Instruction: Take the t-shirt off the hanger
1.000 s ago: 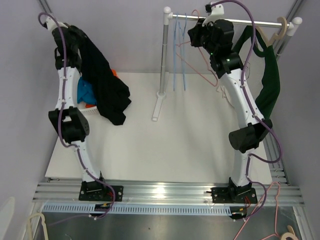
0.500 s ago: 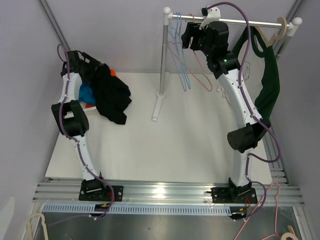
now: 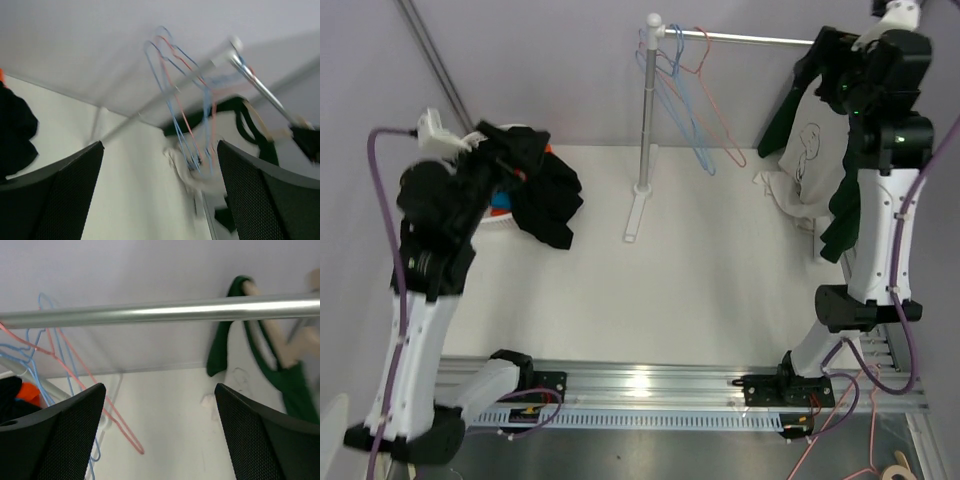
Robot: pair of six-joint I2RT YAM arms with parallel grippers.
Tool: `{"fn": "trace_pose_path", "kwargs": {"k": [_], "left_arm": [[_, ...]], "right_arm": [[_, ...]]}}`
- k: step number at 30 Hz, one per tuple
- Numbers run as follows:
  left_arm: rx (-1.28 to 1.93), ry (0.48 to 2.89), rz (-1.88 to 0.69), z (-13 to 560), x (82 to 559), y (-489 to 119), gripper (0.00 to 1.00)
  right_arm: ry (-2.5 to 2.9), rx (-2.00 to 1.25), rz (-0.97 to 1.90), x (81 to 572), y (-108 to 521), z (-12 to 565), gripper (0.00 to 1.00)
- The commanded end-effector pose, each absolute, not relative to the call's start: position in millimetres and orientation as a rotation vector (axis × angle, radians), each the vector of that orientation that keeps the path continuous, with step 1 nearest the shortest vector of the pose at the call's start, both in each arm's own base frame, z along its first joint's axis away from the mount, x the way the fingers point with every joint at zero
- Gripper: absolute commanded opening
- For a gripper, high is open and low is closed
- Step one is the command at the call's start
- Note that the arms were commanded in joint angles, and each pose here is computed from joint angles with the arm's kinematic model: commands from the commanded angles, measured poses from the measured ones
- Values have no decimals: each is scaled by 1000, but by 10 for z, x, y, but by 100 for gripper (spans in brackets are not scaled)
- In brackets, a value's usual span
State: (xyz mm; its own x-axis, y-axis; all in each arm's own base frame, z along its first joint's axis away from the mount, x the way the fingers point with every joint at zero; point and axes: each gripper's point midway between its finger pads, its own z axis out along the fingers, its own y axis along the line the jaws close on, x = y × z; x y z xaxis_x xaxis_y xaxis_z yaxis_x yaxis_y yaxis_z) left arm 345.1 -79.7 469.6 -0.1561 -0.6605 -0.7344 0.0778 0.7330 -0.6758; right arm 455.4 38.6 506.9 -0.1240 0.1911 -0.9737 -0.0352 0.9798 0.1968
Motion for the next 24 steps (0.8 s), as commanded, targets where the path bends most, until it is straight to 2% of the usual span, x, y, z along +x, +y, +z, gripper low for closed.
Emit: {"fn": "trace_pose_path", "kwargs": {"k": [1, 4, 8, 11, 12, 17, 23, 24], "left_arm": [[-352, 1577, -689, 4293, 3073, -997, 100], [-279, 1662, -731, 3874, 2841, -1237, 100], [-206, 1727, -758, 3694, 2616, -1348, 100], [-142, 1753, -814, 3587, 2502, -1463, 99], [-133, 1761, -819, 3534, 2485, -1482, 99], [-83, 1761, -831, 3466, 2400, -1553, 99], [-60, 1794, -803, 3375, 2405, -1571, 99], [-63, 1800, -795, 3352, 2411, -1564, 100]], "right_arm": [[1726, 163, 82, 4025, -6, 5213, 95], [1749, 248, 1, 3962, -403, 5112, 94], [1767, 298, -53, 3933, -685, 5002, 92], [1756, 297, -40, 3994, -802, 4994, 83], [1752, 294, -28, 4021, -817, 5002, 76], [1726, 274, 8, 4254, -845, 5053, 69], [1716, 260, 25, 4554, -892, 4958, 67], [1721, 258, 28, 4600, -898, 4918, 64]]}}
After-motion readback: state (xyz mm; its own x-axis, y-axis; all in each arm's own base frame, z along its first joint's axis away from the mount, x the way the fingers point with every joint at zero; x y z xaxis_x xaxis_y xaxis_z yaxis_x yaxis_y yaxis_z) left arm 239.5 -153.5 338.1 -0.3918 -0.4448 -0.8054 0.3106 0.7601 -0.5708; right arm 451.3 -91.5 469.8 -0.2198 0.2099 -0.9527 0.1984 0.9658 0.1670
